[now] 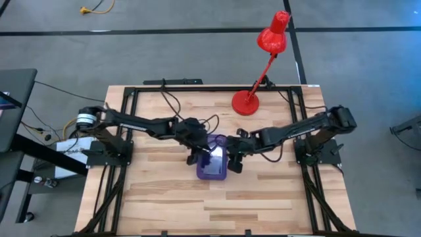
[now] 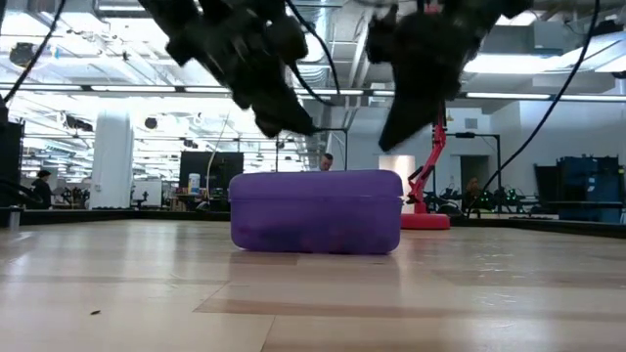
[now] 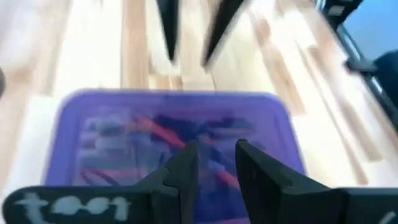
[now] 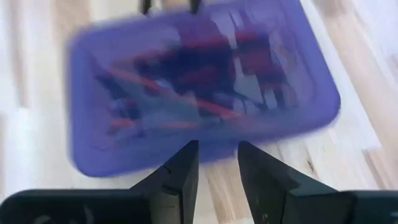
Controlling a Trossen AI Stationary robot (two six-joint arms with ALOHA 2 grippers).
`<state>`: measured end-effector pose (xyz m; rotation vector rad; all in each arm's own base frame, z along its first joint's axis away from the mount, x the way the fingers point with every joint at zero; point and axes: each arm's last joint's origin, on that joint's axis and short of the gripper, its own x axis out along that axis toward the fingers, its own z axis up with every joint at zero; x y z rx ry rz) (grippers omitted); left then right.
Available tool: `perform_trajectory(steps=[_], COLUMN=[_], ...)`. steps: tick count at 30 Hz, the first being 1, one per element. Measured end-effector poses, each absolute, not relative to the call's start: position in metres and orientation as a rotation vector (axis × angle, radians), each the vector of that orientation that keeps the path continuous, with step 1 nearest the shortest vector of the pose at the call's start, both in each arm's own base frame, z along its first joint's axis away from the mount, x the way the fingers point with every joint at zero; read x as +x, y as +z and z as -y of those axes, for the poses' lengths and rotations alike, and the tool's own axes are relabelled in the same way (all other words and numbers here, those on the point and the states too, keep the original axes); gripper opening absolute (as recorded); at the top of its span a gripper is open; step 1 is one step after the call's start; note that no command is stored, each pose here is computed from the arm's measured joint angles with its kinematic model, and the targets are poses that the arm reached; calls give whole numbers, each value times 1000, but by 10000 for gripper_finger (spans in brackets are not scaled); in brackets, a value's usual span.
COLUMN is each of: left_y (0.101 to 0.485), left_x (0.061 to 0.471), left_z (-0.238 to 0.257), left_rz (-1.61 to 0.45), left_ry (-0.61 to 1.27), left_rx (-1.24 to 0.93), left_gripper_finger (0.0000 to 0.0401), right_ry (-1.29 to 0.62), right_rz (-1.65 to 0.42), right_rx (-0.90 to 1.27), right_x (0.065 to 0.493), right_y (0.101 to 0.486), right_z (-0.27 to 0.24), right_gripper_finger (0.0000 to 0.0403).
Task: Pick & place school supplies into a supply box
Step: Return to Home Position
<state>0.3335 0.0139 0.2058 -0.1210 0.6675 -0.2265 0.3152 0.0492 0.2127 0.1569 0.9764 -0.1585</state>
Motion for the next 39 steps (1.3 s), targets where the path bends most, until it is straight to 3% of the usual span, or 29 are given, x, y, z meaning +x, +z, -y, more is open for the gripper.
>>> perform_trajectory(steps=[5,13,20,29,33,39], left_y=[245,301,345,369,375,376], left_x=[311,249,200,151,136,118], left_z=[-15,-18,-17,-17,-15,-4], left_rz=[-602,-554,-343,-191,-141,-172], left_ry=[-133,102,191,311,287,-24], left_rx=[-124,-68,-79,-197,-225,-23], left_gripper_finger=[93,93,93,93,93,93], right_ry=[-134,-157,-174,-257,-234,58], right_rz=[-853,-735,-559,-399,-284,-187], right_rx=[176,129,151,437,507,236], right_x=[313,274,232,178,159,146], right_y=[237,290,335,368,383,400], right_z=[-49,-43,-32,-14,-10,-27], right_gripper_finger=[106,106,106,106,106,106])
